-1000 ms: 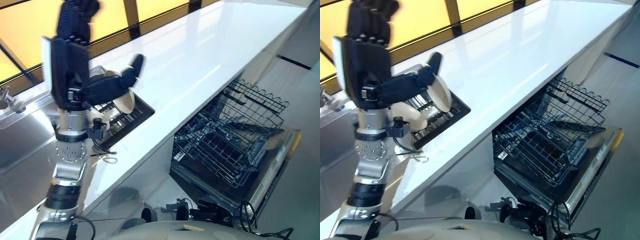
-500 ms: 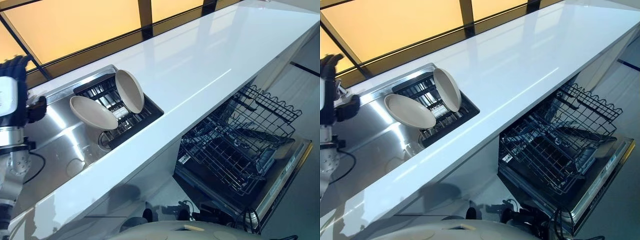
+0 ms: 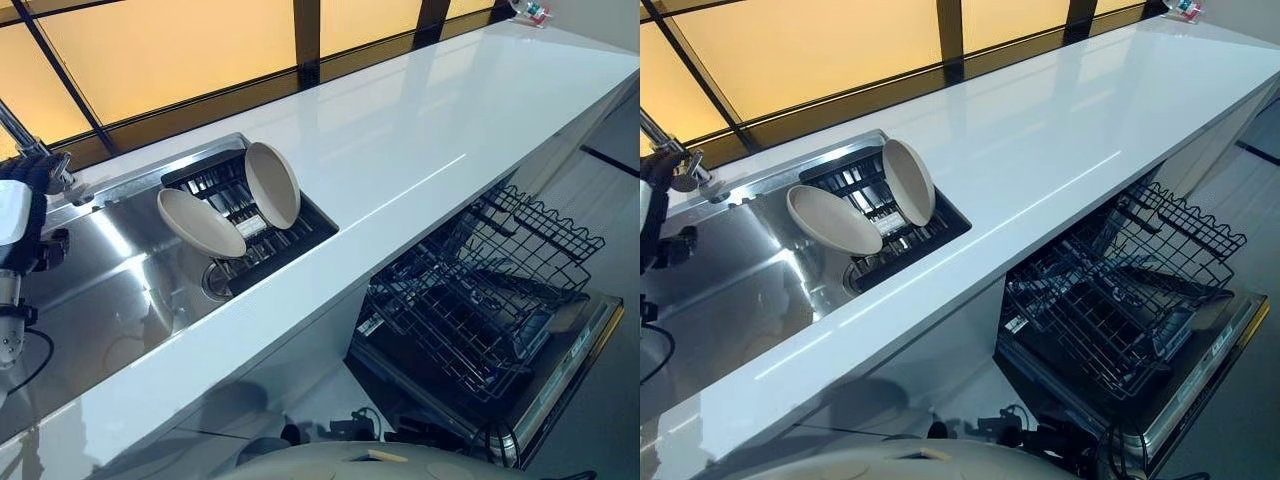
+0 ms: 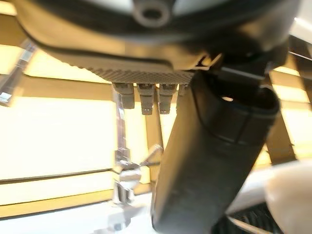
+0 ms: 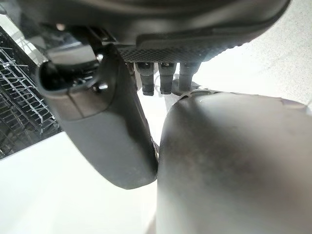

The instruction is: Pick up plates and place into dishwasher.

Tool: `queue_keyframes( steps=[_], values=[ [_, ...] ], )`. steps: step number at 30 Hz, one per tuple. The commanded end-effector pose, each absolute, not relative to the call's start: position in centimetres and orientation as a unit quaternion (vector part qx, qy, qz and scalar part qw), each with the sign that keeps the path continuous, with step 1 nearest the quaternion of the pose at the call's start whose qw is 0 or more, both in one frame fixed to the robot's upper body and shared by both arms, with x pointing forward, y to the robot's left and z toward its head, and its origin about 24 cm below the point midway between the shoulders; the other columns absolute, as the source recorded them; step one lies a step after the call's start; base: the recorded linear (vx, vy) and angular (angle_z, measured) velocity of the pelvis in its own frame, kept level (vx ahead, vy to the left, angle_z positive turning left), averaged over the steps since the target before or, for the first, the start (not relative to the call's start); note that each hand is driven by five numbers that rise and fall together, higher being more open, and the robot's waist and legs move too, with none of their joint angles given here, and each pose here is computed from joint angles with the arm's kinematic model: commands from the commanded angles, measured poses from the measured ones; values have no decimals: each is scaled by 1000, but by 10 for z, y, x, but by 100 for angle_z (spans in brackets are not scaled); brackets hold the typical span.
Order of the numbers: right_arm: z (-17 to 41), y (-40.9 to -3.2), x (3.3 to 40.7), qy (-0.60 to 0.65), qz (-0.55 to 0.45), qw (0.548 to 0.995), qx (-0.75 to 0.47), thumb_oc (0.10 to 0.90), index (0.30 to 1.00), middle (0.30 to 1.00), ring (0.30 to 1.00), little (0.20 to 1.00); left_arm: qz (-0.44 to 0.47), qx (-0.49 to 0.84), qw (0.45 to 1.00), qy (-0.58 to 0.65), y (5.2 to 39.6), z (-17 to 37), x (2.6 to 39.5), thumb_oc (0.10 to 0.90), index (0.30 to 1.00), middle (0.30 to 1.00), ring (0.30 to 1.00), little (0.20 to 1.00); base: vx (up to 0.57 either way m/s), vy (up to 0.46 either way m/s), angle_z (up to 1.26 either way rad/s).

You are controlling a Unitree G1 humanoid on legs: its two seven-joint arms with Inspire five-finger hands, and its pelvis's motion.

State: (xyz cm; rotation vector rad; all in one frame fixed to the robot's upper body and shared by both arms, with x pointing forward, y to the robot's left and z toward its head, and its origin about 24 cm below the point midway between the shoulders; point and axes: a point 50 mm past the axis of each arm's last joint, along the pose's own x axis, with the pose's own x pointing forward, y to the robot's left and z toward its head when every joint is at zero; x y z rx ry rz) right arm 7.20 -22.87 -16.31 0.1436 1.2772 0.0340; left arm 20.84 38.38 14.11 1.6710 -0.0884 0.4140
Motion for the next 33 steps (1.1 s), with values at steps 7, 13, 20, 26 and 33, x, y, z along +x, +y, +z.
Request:
queue_keyframes(
  steps=[7,13,20,26,33],
  values=[
    [-157,-250,76,601,29,798,32,800,900,900,900,900,215,747,607,-165,367,217,242,800,900,900,900,900,3,5,0],
    [-157,-250,76,601,29,798,34,800,900,900,900,900,167,776,586,-166,353,221,255,800,900,900,900,900,15,33,-2],
    [-156,-251,78,599,29,800,34,800,900,900,900,900,71,838,529,-117,341,210,267,800,900,900,900,900,-1,44,-11],
    [-155,-253,83,594,20,803,40,800,900,900,900,900,-10,871,490,-34,339,202,275,800,900,900,900,900,-6,37,-4],
    [-155,-251,84,593,20,804,44,800,900,900,900,900,-19,871,491,-35,332,216,279,800,900,900,900,900,-7,12,-9]
  ],
)
